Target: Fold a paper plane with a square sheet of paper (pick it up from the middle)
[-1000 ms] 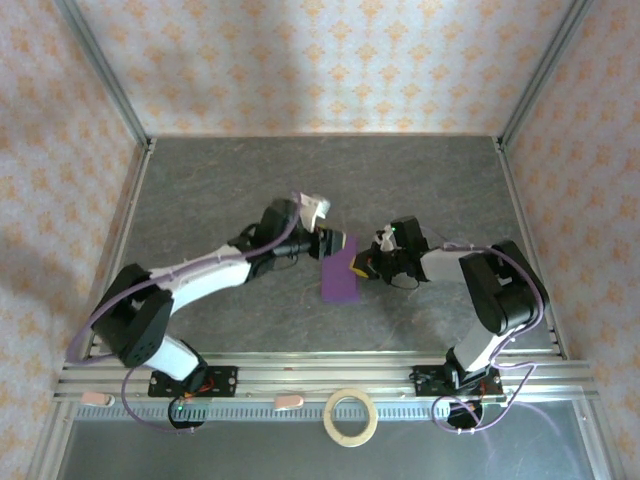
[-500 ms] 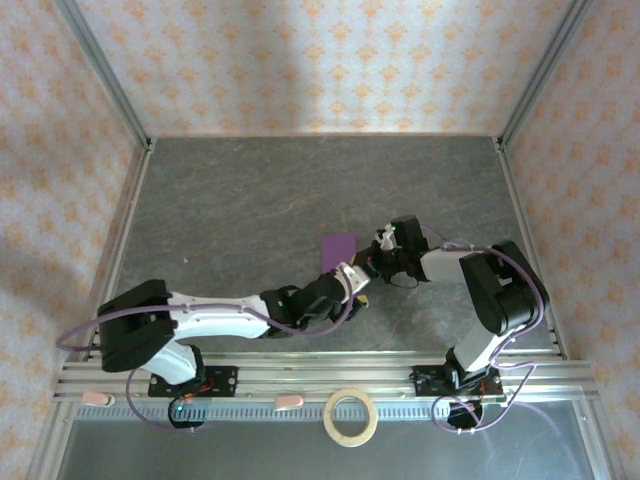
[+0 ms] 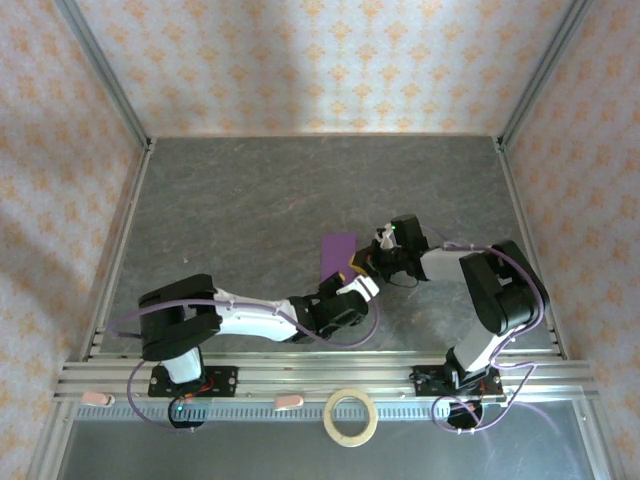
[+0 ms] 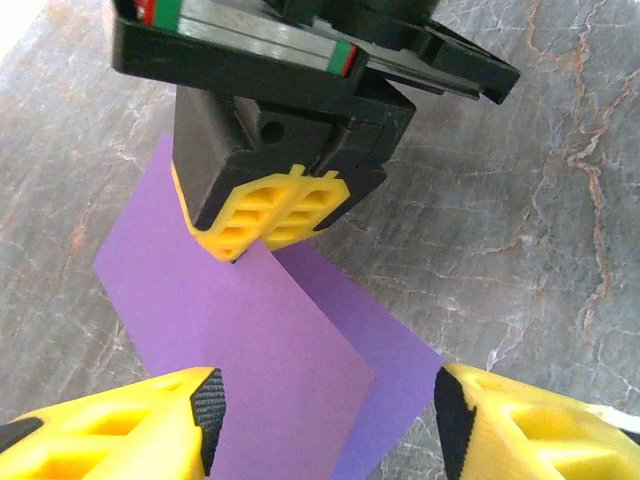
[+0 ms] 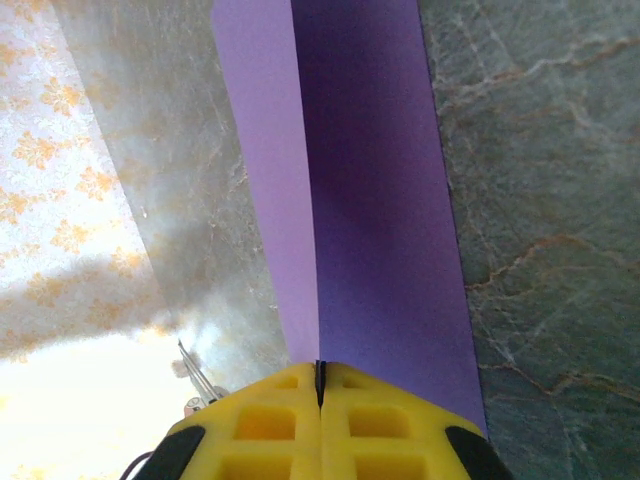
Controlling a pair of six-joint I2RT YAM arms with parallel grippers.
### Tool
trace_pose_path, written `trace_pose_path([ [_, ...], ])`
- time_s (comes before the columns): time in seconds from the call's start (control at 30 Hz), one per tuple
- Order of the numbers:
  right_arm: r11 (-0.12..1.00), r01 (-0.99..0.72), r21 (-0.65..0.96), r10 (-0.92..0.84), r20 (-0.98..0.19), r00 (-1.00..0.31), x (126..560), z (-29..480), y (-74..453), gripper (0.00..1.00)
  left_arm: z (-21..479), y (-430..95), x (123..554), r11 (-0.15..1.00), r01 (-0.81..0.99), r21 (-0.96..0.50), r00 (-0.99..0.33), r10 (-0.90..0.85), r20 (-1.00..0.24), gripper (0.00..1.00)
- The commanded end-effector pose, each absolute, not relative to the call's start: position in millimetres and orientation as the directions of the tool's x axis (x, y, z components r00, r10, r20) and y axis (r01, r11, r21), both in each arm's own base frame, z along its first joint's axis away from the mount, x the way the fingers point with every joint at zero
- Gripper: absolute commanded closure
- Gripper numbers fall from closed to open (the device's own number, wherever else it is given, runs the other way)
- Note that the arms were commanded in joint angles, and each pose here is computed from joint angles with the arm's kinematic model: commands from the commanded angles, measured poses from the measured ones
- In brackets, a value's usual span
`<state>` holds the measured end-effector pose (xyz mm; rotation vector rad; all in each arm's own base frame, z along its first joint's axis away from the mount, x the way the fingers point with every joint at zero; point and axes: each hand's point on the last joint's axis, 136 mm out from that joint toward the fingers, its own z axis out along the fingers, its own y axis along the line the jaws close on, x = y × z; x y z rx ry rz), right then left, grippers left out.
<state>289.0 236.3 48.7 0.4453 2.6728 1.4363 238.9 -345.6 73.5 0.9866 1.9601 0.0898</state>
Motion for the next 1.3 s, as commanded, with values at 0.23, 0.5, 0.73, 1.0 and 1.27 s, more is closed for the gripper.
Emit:
trace_pose_path([
  [0.23,0.516,0.198,0.833,0.286,0.05,-0.957,297.5,55.1,239.7,1.0,70.8,-336.7,246.0,0.642,0.535,0.549,-0.235,0.737,-0.634,0.56],
  [0.5,0.517,0.198,0.833,0.284,0.051,-0.957,295.7,54.6,239.2,0.98,71.4,-339.9,246.6,0.642,0.538,0.546,-0.231,0.736,-0.637,0.78],
  [0.73,0.527,0.184,0.83,0.291,0.028,-0.956,297.7,59.5,237.2,0.86,71.6,-341.2,243.2,0.664,0.553,0.504,-0.244,0.707,-0.664,0.95],
  [1.0,0.735,0.205,0.646,0.419,-0.195,-0.887,313.6,56.4,178.6,0.63,82.8,-343.1,251.2,0.759,0.625,0.18,-0.398,0.509,-0.764,0.98],
  [1.27,0.738,0.195,0.646,0.568,-0.439,-0.696,313.4,95.9,131.7,0.61,85.5,-350.1,253.7,0.707,0.665,-0.243,-0.604,0.317,-0.731,0.98],
])
